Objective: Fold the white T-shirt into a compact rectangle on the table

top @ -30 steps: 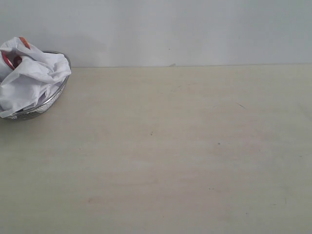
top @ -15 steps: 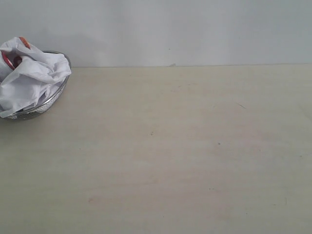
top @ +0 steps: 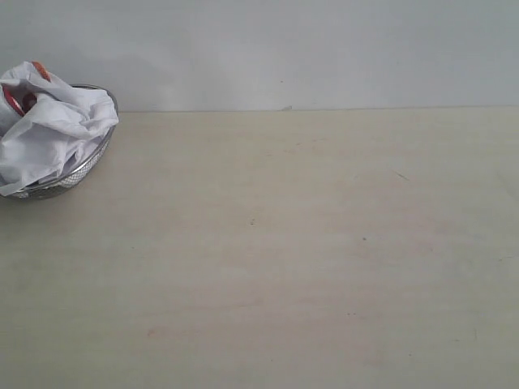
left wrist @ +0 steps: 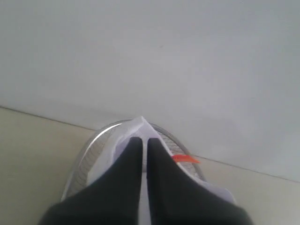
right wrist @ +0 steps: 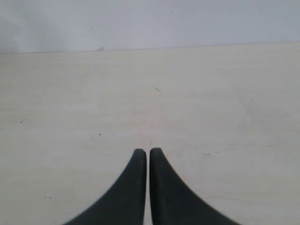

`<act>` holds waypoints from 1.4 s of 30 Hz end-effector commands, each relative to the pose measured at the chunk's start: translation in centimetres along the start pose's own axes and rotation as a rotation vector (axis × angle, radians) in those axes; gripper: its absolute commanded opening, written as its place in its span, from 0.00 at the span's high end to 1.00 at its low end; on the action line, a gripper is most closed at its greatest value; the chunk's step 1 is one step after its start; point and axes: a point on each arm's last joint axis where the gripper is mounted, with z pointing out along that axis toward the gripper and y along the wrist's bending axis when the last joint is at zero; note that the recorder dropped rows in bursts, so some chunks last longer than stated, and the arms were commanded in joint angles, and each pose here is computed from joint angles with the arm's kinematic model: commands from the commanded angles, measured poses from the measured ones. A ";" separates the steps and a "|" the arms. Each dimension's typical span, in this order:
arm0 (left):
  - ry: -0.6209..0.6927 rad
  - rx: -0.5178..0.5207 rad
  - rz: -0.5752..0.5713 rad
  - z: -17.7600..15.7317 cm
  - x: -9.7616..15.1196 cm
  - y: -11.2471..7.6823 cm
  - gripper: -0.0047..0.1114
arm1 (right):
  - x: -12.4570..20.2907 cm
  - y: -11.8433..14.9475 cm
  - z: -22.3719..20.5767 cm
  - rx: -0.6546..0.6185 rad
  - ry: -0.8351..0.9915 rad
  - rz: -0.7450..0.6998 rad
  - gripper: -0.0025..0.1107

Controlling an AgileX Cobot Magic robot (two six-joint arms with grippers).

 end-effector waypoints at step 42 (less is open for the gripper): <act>0.186 0.095 0.174 7.4 5.2 -3.0 0.92 | -0.1 0.0 0.0 0.006 -0.014 -0.006 0.98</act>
